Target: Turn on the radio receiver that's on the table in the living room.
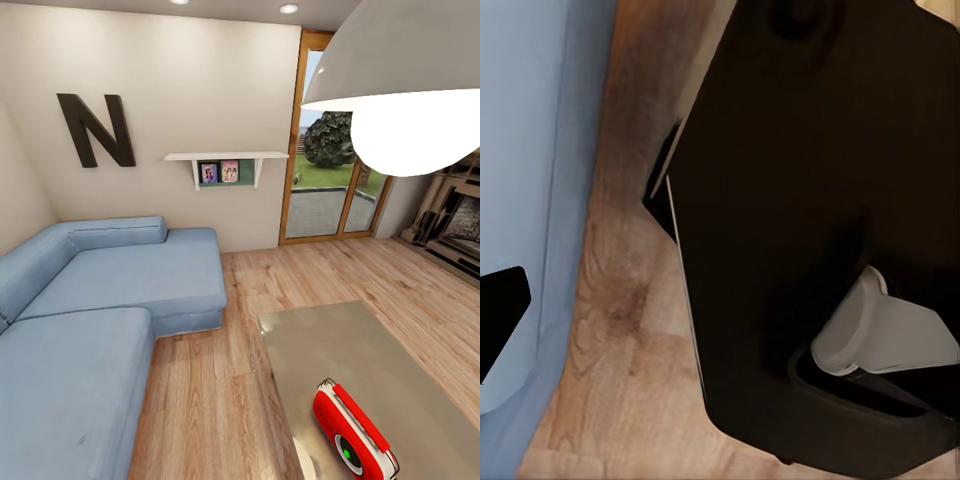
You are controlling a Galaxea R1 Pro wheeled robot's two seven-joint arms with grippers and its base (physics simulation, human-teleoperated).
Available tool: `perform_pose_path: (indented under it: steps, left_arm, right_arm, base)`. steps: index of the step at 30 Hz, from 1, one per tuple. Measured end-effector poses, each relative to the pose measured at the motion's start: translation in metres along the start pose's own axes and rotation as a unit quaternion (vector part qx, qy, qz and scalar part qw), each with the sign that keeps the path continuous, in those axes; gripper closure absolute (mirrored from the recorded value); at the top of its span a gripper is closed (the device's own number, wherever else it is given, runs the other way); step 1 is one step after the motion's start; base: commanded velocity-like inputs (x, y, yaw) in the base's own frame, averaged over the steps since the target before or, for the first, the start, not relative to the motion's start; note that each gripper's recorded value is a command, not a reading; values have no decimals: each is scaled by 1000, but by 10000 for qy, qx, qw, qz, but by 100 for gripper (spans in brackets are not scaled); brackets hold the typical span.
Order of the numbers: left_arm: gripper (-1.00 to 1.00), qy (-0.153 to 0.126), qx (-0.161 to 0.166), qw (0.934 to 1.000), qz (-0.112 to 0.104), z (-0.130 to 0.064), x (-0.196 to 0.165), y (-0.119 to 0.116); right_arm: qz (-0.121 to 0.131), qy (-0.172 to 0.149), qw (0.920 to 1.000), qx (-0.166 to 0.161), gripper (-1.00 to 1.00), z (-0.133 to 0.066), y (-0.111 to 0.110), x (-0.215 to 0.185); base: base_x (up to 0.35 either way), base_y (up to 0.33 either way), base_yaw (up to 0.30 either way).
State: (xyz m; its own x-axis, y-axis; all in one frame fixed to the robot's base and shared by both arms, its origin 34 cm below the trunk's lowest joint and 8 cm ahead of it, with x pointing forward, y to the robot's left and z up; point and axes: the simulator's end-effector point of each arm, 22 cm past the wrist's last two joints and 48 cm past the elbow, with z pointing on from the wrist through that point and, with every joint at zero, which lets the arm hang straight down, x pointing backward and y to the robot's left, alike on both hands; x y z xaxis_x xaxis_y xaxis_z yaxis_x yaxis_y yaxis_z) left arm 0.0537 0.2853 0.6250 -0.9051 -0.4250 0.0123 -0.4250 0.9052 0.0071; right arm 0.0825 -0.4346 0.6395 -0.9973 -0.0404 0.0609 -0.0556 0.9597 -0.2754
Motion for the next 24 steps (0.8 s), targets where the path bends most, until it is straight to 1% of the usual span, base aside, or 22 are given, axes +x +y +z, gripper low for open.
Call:
perform_pose_path:
  steps: [8,11,14,15,17,18,19,21,24]
  left_arm:
    - [-100,22,52,10000,-20,0,4,-8]
    - [-100,42,93,9999,-33,1,7,-15]
    - [-100,89,192,9998,-52,1,15,-31]
    - [-100,93,200,9997,-54,1,15,-32]
    - [-100,101,219,9997,-58,1,16,-35]
    - [-100,102,221,9997,-58,1,17,-35]
    - [-100,105,226,9997,-58,1,17,-36]
    - [-100,106,230,9997,-60,1,17,-37]
    - [-100,108,230,9997,-61,1,18,-37]
  right_arm:
    - [3,-1,10000,-39,-100,0,5,0]
    - [3,-2,10000,-83,-100,-1,11,0]
    - [15,-6,9996,-280,-100,-3,42,-1]
    - [19,-7,9995,-314,-100,-4,48,-1]
    - [24,-10,9990,-441,-100,-6,67,-2]
    - [28,-11,9989,-474,-100,-7,73,-2]
    - [30,-13,9985,-549,-100,-9,84,-2]
    - [37,-14,9981,-616,-100,-10,95,-3]
    - [40,-14,9979,-643,-100,-11,99,-3]
  base:
    - [0,0,0]
    - [0,0,0]
    - [0,0,0]
    - [0,0,0]
    - [0,0,0]
    - [0,0,0]
    - [0,0,0]
    - [0,0,0]
    - [0,0,0]
